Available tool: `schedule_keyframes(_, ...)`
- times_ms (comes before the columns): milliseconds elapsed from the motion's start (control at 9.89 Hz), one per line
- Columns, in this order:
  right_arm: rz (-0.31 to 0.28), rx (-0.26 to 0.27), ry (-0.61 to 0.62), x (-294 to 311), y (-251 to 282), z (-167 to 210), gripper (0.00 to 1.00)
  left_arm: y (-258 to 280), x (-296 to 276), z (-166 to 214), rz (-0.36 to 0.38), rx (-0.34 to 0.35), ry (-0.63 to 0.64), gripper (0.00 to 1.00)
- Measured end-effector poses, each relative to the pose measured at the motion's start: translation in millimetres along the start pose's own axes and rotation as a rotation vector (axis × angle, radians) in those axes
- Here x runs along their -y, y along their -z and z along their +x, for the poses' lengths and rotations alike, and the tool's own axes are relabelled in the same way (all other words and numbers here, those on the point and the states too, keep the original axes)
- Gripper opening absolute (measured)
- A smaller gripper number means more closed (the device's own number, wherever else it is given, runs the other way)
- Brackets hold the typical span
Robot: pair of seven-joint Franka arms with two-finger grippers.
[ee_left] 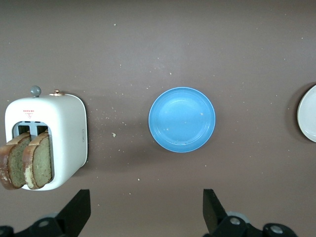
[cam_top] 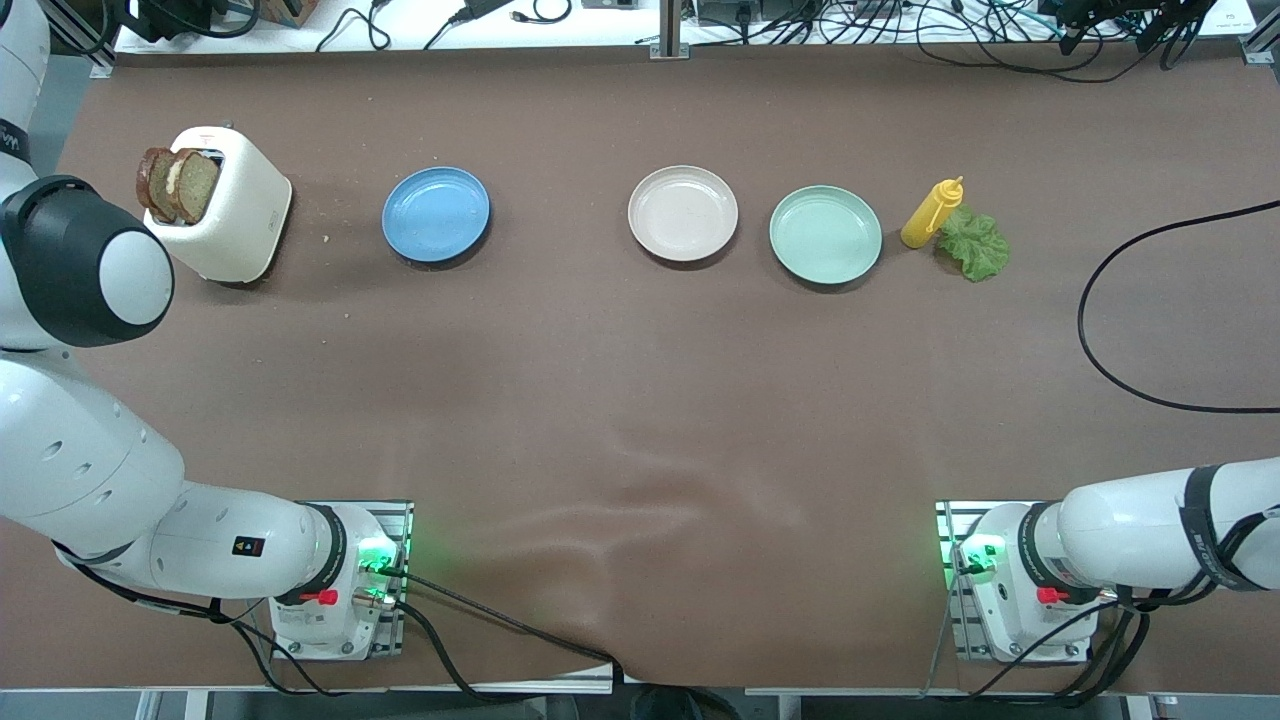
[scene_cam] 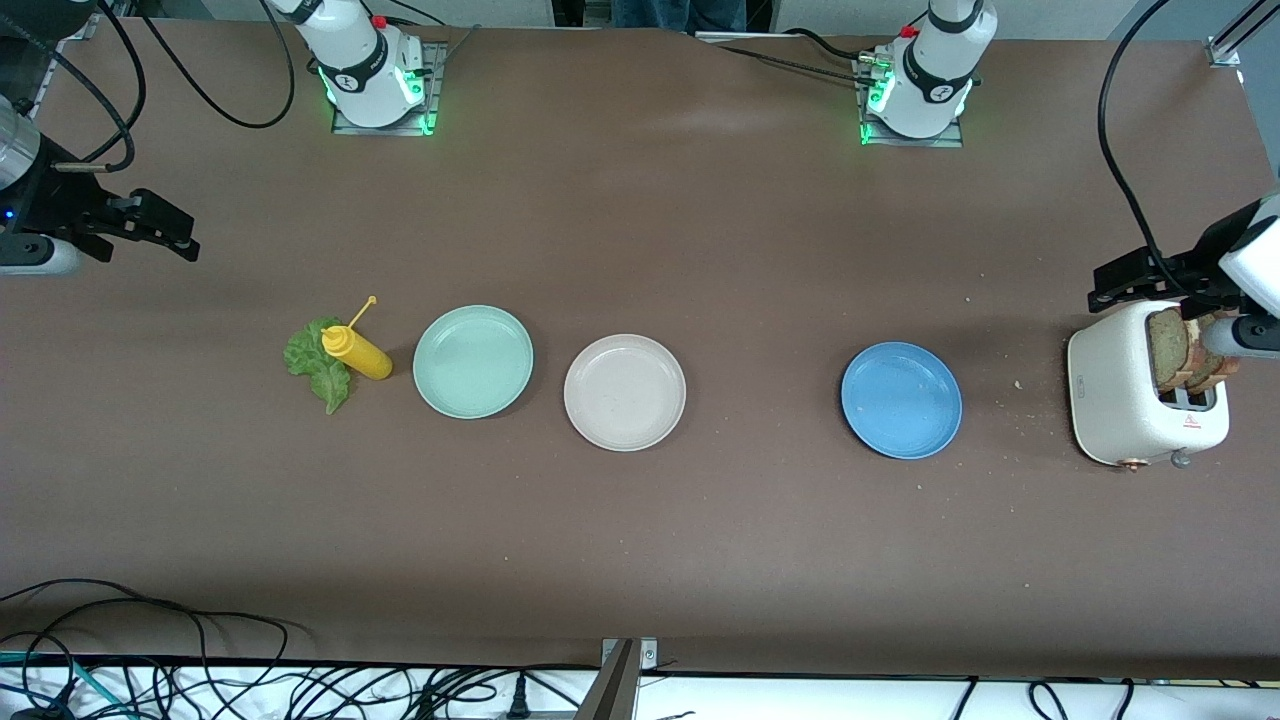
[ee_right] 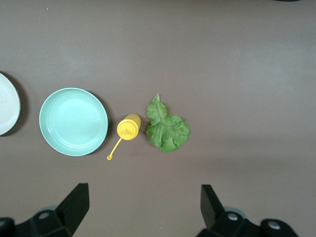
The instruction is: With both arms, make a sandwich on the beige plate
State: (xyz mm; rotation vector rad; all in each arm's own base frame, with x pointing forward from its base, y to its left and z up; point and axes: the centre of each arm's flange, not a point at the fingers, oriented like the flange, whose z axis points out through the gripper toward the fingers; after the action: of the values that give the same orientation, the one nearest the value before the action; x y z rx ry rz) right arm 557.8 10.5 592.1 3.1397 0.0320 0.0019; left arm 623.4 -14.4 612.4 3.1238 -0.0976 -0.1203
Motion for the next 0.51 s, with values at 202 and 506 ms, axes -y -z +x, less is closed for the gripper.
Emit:
schedule_keyframes(202, 0.0, 0.0, 0.0, 0.0, 0.0, 0.0, 1.0, -1.3, -0.4, 0.3, 0.0, 0.003, -0.001, 1.0)
schedule_keyframes(506, 0.0, 0.0, -0.002, -0.8, 0.0, 0.0, 1.0, -6.9, -0.8, 2.8, 0.0, 0.012, -0.001, 1.0)
